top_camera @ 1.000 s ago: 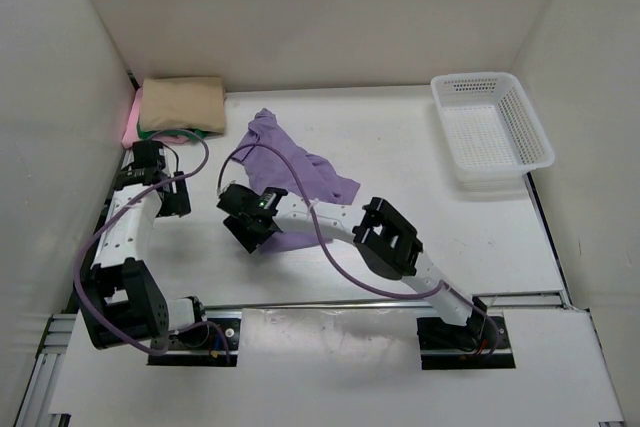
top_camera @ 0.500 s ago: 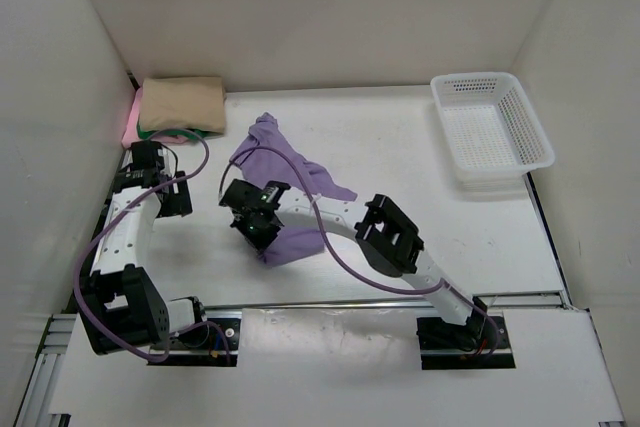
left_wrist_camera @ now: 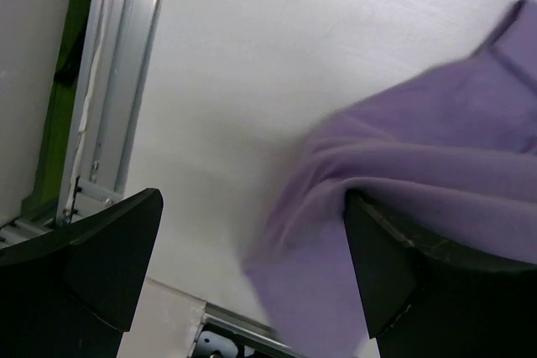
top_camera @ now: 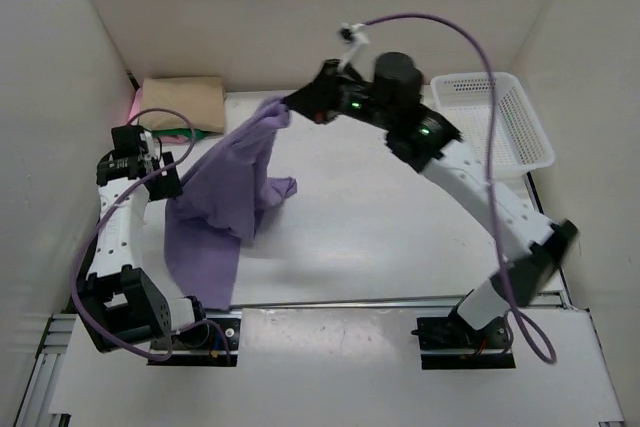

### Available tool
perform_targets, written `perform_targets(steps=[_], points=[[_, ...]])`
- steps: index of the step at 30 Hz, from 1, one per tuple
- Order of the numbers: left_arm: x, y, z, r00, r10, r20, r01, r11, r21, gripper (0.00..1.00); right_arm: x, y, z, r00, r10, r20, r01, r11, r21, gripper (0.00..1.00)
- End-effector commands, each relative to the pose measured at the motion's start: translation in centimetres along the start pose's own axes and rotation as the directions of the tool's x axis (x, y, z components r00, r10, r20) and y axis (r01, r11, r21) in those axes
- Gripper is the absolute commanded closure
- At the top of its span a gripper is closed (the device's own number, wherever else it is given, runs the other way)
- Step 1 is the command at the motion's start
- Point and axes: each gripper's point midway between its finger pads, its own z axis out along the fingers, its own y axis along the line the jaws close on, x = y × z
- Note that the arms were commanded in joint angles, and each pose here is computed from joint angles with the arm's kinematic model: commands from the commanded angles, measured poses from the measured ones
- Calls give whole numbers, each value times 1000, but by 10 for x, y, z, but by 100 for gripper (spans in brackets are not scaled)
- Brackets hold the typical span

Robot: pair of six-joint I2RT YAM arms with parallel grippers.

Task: Fold and stack the t-shirts
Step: Flatten out the tshirt

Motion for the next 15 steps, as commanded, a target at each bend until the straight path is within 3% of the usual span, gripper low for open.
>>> perform_targets(steps=[1,3,5,8,10,11,13,14,15], points=[[-20,-19,-14,999,6,34,-10,995,101,0,52,-58,-33,994,46,-96,-29,985,169,100],[-21,-28,-18,999,21,38,-26,990,138,0,107,-105,-65,980,90,-179,-35,956,292,100],[-20,-40,-23,998,49,39,-55,984,171,0,116,-126,-102,987,83,-139,-20,916,400,100],[-9,-71,-38,993,121,12,-119,953,278,0,175,-180,-161,968,201,-150,-81,816,572,100],[6,-80,-41,982,189,-11,-179,947,266,0,193,-212,-199,956,281,-84,-155,729,667,99],[17,-89,-39,966,257,-18,-245,937,248,0,230,-236,-225,930,358,-77,-188,649,737,97],[45,-77,-21,947,315,-55,-305,942,142,0,255,-282,-280,873,484,67,-312,446,839,97],[56,-79,-16,934,349,-72,-338,932,132,0,271,-287,-294,814,570,112,-385,385,839,97],[74,-76,-10,921,374,-110,-361,925,123,0,282,-305,-320,741,637,214,-469,262,843,97]])
